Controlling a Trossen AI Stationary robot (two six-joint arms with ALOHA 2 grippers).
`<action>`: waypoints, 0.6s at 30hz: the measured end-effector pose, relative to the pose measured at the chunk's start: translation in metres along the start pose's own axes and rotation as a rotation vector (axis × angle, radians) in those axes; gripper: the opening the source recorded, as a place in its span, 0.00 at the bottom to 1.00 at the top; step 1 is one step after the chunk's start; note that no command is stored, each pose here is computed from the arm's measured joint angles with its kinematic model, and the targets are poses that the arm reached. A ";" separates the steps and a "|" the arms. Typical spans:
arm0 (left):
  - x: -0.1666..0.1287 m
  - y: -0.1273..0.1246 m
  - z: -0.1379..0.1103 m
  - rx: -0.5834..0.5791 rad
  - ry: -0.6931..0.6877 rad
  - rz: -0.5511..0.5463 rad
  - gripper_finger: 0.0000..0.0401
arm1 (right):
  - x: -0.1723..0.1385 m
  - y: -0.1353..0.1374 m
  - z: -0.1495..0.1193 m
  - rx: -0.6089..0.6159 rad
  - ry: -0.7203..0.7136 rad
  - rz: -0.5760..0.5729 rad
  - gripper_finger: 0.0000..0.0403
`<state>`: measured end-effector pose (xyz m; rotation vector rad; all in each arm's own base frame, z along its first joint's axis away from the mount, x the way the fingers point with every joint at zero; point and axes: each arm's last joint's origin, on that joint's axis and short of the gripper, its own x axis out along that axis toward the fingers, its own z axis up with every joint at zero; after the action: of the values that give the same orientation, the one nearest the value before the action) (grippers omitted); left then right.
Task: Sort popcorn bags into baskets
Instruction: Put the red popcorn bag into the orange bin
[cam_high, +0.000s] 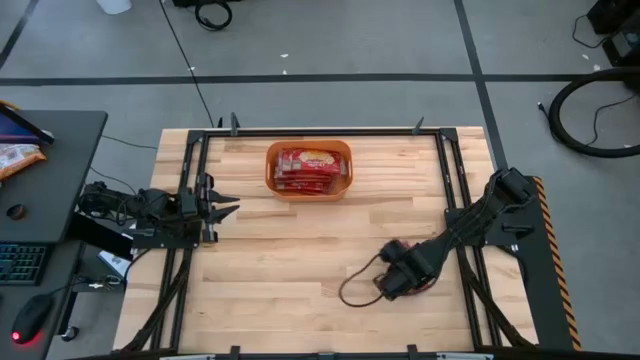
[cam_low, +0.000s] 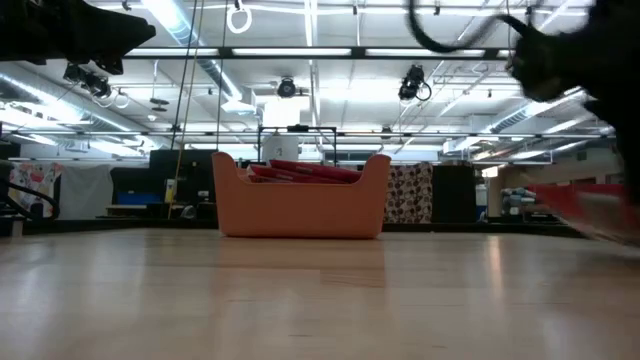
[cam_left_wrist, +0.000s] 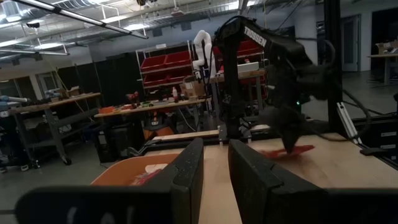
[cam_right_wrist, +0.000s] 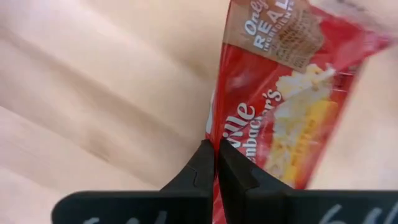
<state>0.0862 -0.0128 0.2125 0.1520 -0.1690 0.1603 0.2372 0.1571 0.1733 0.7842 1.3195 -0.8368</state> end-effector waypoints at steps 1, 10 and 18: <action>0.000 0.000 0.000 0.000 -0.001 0.000 0.20 | -0.006 0.003 0.006 -0.016 -0.046 0.002 0.03; 0.000 0.000 0.001 -0.003 -0.006 0.002 0.20 | -0.048 0.025 0.076 -0.215 -0.310 -0.087 0.03; 0.000 0.001 0.004 0.012 -0.042 0.011 0.20 | -0.087 0.033 0.153 -0.370 -0.460 -0.287 0.03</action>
<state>0.0853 -0.0125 0.2168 0.1670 -0.2112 0.1691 0.3359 0.0473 0.2749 0.0974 1.1333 -0.8969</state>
